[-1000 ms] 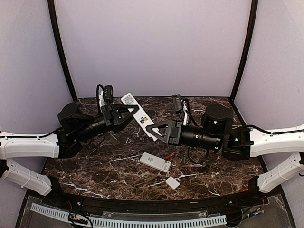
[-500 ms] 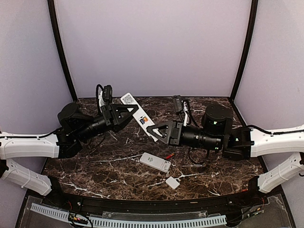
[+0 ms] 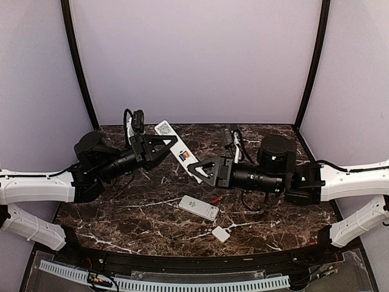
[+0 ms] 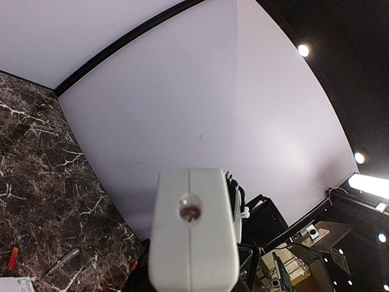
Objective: Unload the batteries from the remote control
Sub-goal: Remove the battery cover from the remote control.
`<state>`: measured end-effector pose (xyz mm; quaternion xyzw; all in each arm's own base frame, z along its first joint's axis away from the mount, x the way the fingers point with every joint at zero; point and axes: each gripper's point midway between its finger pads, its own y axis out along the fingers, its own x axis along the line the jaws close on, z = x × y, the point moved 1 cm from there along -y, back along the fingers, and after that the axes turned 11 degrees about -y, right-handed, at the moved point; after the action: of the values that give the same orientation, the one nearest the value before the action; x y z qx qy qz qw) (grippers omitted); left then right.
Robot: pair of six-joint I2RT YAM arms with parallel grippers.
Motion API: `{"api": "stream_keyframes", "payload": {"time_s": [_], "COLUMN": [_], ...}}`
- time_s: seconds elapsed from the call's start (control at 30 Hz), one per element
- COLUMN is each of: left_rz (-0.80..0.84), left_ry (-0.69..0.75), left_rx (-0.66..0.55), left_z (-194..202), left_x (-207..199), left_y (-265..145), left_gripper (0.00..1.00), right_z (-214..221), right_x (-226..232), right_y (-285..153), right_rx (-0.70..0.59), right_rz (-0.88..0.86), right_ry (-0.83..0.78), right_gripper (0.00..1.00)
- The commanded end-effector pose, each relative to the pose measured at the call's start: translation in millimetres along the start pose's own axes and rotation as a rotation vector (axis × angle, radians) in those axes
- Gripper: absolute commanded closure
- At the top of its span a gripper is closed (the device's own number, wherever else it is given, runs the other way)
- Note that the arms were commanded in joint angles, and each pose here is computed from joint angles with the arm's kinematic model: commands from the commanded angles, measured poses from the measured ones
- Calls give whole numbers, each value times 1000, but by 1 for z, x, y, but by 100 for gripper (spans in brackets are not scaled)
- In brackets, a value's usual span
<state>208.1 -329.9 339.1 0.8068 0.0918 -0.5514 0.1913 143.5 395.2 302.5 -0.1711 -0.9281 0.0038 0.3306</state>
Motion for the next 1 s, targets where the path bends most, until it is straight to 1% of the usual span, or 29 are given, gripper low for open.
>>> {"api": "stream_keyframes", "payload": {"time_s": [0.0, 0.23, 0.43, 0.67, 0.8, 0.97], "left_rz": [40, 2, 2, -14, -33, -54], "left_ry": [53, 84, 80, 76, 70, 68], "left_rx": [-23, -35, -34, -63, -95, -135], "left_z": [-6, -9, -9, -13, -16, -20], "left_x": [-23, -23, -22, -19, -14, -12], "left_y": [-7, -12, -11, -14, -18, -26], "left_gripper": [100, 100, 100, 100, 100, 100], "right_z": [7, 7, 7, 9, 11, 14], "right_x": [-8, -9, -8, -9, -9, -11], "right_y": [-4, -3, 0, 0, 1, 1], "right_rx": [15, 18, 20, 25, 33, 42], "right_rz": [33, 35, 31, 31, 31, 33], "right_ry": [7, 10, 12, 14, 19, 26], "right_gripper": [61, 62, 70, 80, 84, 84]}}
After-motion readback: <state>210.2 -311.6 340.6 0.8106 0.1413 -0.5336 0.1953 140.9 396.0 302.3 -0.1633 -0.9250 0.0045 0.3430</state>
